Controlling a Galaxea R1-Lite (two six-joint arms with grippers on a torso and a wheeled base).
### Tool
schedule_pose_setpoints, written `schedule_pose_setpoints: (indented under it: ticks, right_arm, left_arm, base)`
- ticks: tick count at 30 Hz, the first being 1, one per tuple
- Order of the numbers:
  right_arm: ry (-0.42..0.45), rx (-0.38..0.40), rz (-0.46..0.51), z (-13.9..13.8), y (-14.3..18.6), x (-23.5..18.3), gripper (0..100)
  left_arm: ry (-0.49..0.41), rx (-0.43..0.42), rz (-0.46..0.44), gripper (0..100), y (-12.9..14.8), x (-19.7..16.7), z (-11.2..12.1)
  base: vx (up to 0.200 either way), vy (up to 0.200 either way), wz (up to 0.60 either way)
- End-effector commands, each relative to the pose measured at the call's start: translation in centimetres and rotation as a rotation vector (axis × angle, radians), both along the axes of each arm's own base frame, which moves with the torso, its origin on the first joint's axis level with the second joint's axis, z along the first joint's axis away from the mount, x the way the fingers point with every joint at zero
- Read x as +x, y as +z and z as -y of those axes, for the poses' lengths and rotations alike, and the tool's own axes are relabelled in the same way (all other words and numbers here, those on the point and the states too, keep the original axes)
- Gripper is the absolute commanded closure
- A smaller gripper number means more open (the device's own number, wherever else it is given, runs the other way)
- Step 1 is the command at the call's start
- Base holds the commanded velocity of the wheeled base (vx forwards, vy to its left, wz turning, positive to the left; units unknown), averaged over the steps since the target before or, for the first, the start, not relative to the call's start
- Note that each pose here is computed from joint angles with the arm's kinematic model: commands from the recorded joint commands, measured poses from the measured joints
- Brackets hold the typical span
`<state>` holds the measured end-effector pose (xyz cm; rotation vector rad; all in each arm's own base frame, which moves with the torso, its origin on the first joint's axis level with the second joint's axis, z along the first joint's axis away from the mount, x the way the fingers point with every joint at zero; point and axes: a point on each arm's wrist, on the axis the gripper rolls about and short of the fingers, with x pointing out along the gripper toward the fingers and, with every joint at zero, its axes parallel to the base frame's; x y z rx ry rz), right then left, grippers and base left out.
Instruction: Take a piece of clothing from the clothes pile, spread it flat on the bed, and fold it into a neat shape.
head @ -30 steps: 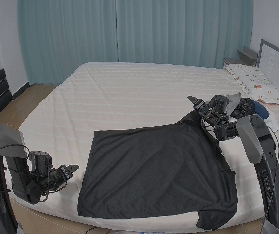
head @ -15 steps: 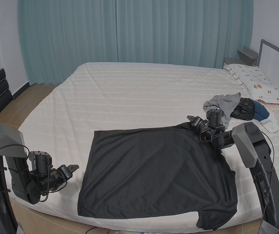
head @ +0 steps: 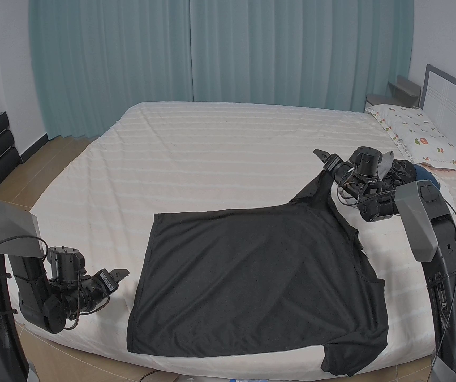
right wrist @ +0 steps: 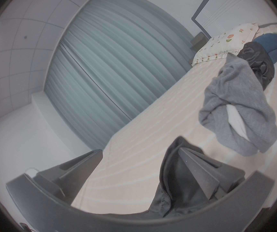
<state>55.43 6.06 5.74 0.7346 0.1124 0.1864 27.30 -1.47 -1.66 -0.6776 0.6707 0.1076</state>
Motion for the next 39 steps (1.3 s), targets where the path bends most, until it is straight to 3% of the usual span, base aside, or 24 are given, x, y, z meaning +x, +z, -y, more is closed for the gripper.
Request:
schedule_pose_setpoints:
  ticks: [1, 5, 8, 14, 21, 23, 26, 30, 36, 39]
  right_arm:
    - [-0.006, -0.075, -0.175, 0.5, -6.6, 0.2, 0]
    - [-0.046, -0.098, -0.254, -0.6, -10.7, -0.2, 0]
    - [-0.06, -0.104, -0.273, -0.7, -10.7, -0.2, 0]
    - [-0.107, -0.095, -0.279, 0.7, -6.2, -0.1, 0]
    - [-0.133, 0.021, -0.222, 1.2, -1.1, -0.4, 0]
    - [-0.131, 0.029, -0.247, 0.9, -0.8, -0.7, 0]
    - [-0.117, 0.022, -0.352, 0.4, -1.3, -1.6, 0]
    - [-0.119, 0.046, -0.406, 0.4, -2.2, -1.7, 0]
    - [-0.139, 0.029, -0.54, 1.0, -6.4, -1.8, 0]
    - [-0.158, 0.024, -0.559, 1.5, -7.6, -1.8, 0]
  left_arm:
    - [0.0, -0.001, 0.002, 0, 0.0, 0.0, 0.0]
    - [-0.001, -0.001, 0.0, 0, -0.1, 0.1, 0.1]
    - [-0.003, -0.001, 0.0, 0, 0.0, 0.0, 0.1]
    - [-0.002, -0.003, 0.005, 0, 0.1, 0.0, 0.1]
    - [0.0, -0.003, 0.006, 0, 0.1, 0.0, 0.0]
    - [0.0, -0.003, 0.006, 0, 0.1, 0.0, 0.0]
    - [0.003, -0.003, 0.008, 0, 0.2, 0.1, -0.1]
    - [0.006, -0.002, 0.009, 0, 0.2, 0.1, -0.1]
    - [0.007, -0.002, 0.011, 0, 0.2, 0.2, -0.1]
    - [0.007, -0.002, 0.011, 0, 0.2, 0.2, -0.1]
  base:
    - [0.0, 0.0, 0.0]
    - [0.0, 0.0, 0.0]
    - [0.0, 0.0, 0.0]
    - [0.0, 0.0, 0.0]
    - [0.0, 0.0, 0.0]
    - [0.0, 0.0, 0.0]
    - [0.0, 0.0, 0.0]
    - [0.0, 0.0, 0.0]
    - [0.0, 0.0, 0.0]
    - [0.0, 0.0, 0.0]
